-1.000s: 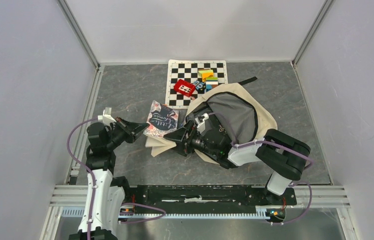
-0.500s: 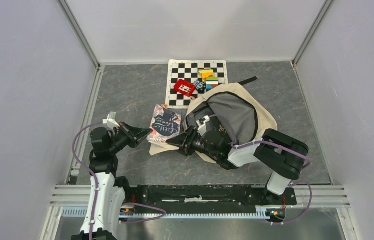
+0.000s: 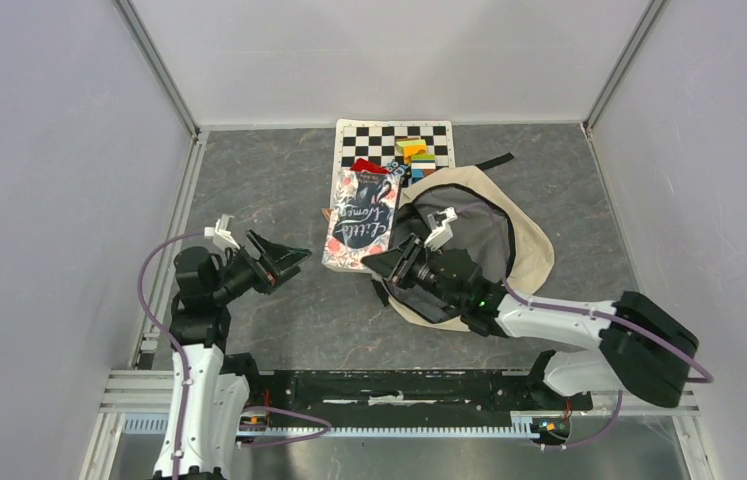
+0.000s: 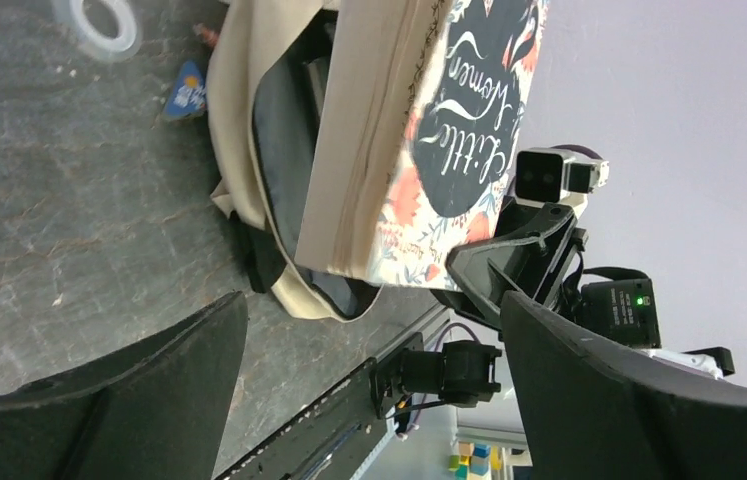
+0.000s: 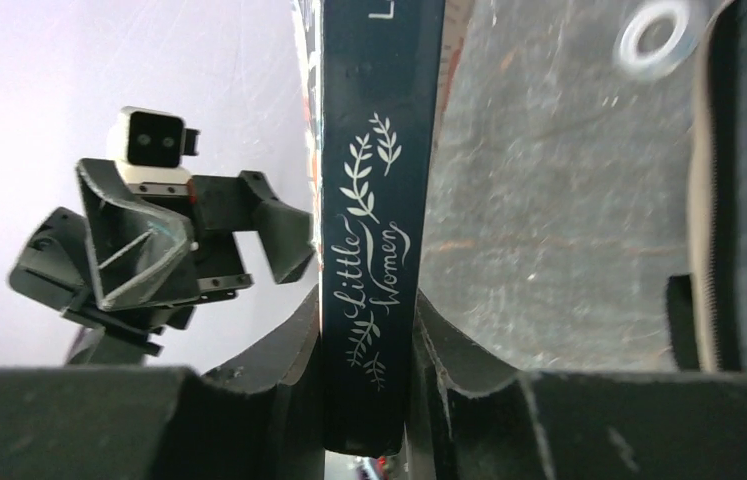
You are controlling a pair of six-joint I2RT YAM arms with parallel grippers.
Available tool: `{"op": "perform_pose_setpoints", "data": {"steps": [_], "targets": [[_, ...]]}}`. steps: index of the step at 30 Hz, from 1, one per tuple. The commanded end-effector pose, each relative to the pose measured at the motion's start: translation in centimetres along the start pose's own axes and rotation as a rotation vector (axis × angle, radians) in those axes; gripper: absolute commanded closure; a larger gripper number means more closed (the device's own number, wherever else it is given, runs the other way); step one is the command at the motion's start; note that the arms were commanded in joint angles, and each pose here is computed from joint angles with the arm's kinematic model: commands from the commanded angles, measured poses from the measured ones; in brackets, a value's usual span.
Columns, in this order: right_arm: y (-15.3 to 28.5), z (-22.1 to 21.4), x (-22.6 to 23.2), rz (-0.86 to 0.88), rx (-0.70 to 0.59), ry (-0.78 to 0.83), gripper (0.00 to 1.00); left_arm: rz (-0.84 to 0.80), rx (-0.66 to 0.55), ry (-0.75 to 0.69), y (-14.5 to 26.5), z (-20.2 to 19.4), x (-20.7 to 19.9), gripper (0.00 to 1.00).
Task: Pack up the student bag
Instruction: Pick up the book from the center of the board.
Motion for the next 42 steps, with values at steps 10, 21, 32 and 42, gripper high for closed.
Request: {"op": "perform_pose_setpoints", "data": {"steps": [10,21,32,42], "targets": [[3.6,4.8,6.9,0.147,-0.039,0.583,1.00,-0.099,0.148,-0.230,-0.4,-0.4,-3.9,0.00],[5.6,3.3,10.7,0.417,0.055,0.651,1.00,-0.262,0.234,-0.259,-2.2,-2.8,-6.5,0.00],[7.0,2.8,12.3,0.560,0.063,0.686,1.00,-0.319,0.242,-0.236,-1.9,-3.5,-6.4,0.00],[7.0,2.3,12.6,0.585,0.086,0.704,1.00,-0.485,0.275,-0.248,-0.6,-4.4,-8.1,0.18]]}}
Point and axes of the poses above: each gripper's point midway between its finger pads, its own y axis back along the fingers, its own x axis along the line the jaws close on, z = x × y, the point moved 4 cm from there along y, back along the fingers, and after that the axes turned 5 degrees about y, right-handed, at the moved point
